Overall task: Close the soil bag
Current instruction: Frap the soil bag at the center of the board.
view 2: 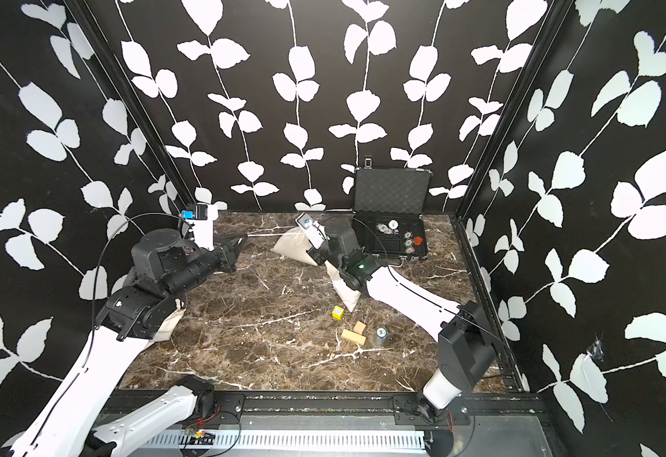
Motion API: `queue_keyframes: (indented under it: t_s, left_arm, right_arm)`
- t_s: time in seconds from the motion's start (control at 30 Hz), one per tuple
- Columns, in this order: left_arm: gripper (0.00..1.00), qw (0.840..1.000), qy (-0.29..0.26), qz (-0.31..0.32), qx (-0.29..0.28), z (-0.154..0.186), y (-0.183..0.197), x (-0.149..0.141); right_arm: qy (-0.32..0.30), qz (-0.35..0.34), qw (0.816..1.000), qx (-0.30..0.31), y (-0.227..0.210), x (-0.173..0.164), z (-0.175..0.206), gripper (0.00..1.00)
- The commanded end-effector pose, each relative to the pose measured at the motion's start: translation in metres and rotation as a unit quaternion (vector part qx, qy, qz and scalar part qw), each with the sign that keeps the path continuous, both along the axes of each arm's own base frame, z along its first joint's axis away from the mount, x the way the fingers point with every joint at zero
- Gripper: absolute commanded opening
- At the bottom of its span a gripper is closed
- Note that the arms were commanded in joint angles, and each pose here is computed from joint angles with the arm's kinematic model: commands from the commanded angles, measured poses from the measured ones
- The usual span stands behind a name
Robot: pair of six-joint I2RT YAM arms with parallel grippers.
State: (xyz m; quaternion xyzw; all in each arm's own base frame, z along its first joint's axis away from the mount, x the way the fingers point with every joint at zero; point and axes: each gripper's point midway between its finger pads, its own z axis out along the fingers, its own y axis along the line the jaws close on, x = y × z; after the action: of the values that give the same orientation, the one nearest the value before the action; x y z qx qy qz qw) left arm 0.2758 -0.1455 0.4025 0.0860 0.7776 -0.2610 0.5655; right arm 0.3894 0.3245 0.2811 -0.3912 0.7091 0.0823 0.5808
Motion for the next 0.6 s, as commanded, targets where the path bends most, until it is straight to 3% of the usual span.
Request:
queue_keyframes:
  t_s: [0.0, 0.17, 0.4, 0.57]
  left_arm:
    - [0.00, 0.984, -0.127, 0.119, -0.039, 0.078, 0.057, -0.011]
    - [0.00, 0.985, -0.112, 0.114, -0.065, 0.072, 0.059, 0.003]
    - [0.00, 0.986, -0.086, 0.116, -0.085, 0.057, 0.062, 0.020]
    - [0.00, 0.985, -0.094, 0.120, -0.078, 0.070, 0.067, 0.020]
  right_arm:
    - [0.082, -0.228, 0.960, -0.139, -0.149, 0.036, -0.081, 0.12]
    - [0.084, -0.264, 0.952, -0.129, -0.194, 0.032, -0.078, 0.16]
    - [0.105, -0.277, 0.948, -0.120, -0.217, 0.032, -0.093, 0.14]
    - [0.053, -0.301, 0.944, -0.122, -0.233, 0.028, -0.047, 0.10]
